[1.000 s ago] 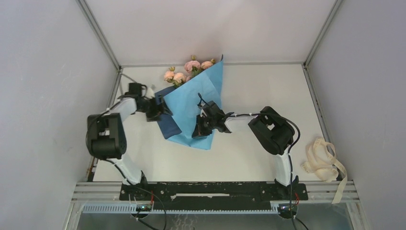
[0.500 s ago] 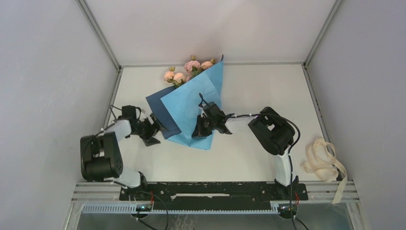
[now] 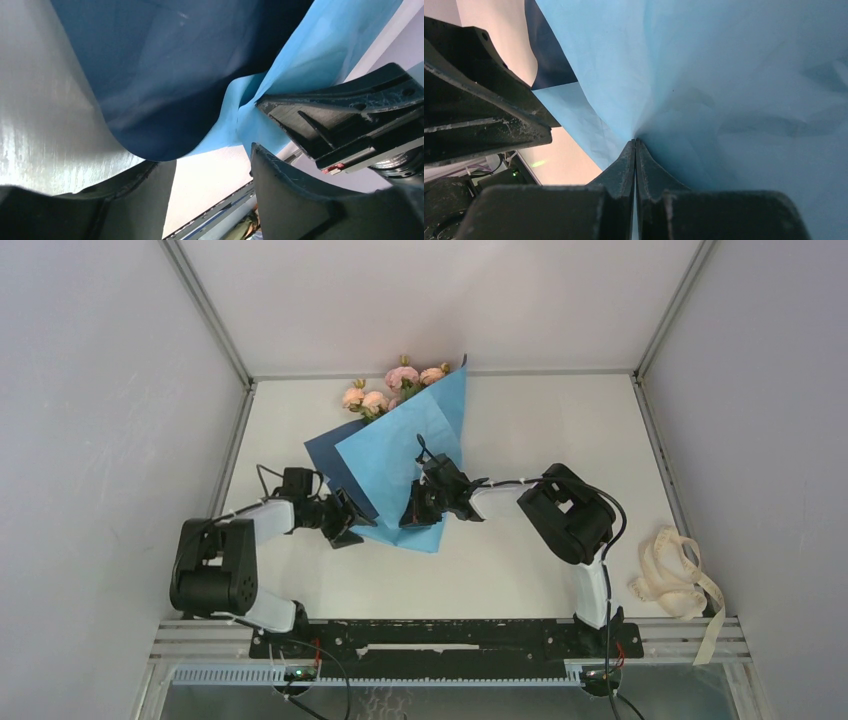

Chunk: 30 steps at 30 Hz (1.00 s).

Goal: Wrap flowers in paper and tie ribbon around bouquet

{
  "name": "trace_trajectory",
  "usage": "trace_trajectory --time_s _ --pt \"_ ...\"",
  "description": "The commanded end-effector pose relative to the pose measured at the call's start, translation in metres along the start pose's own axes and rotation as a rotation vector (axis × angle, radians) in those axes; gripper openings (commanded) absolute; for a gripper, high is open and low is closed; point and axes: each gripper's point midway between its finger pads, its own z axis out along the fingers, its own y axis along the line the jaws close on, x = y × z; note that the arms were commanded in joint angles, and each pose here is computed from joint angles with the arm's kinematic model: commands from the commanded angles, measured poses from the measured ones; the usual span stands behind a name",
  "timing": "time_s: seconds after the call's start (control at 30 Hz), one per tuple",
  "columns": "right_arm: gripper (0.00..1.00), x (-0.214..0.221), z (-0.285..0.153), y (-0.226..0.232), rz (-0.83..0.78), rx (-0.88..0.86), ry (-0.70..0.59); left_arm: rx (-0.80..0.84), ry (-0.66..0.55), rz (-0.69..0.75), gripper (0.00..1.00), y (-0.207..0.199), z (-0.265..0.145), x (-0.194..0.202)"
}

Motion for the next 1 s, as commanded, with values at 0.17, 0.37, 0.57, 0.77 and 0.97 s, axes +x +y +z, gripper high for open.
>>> trace_trajectory --time_s 0.17,0.37,0.57,0.77,0.97 --pt "0.07 0.001 -0.003 0.003 -0.009 0.006 -0.014 -0.26 -0.052 0.003 0.43 0.06 0.015 -0.011" --pt "0.07 0.001 -0.004 0.002 -0.013 0.017 -0.01 -0.268 -0.053 0.014 0.16 0.058 0.013 -0.014" --pt "0.07 0.006 -0.002 0.001 0.005 0.018 0.003 -0.27 -0.135 0.128 0.0 0.04 -0.007 -0.035" --pt "0.07 0.004 0.002 -0.002 0.044 0.023 -0.009 -0.158 -0.183 0.345 0.0 -0.011 -0.025 -0.042" --pt "0.07 0.003 0.01 -0.001 0.114 -0.029 -0.026 -0.086 -0.193 0.652 0.0 -0.074 -0.036 -0.036"
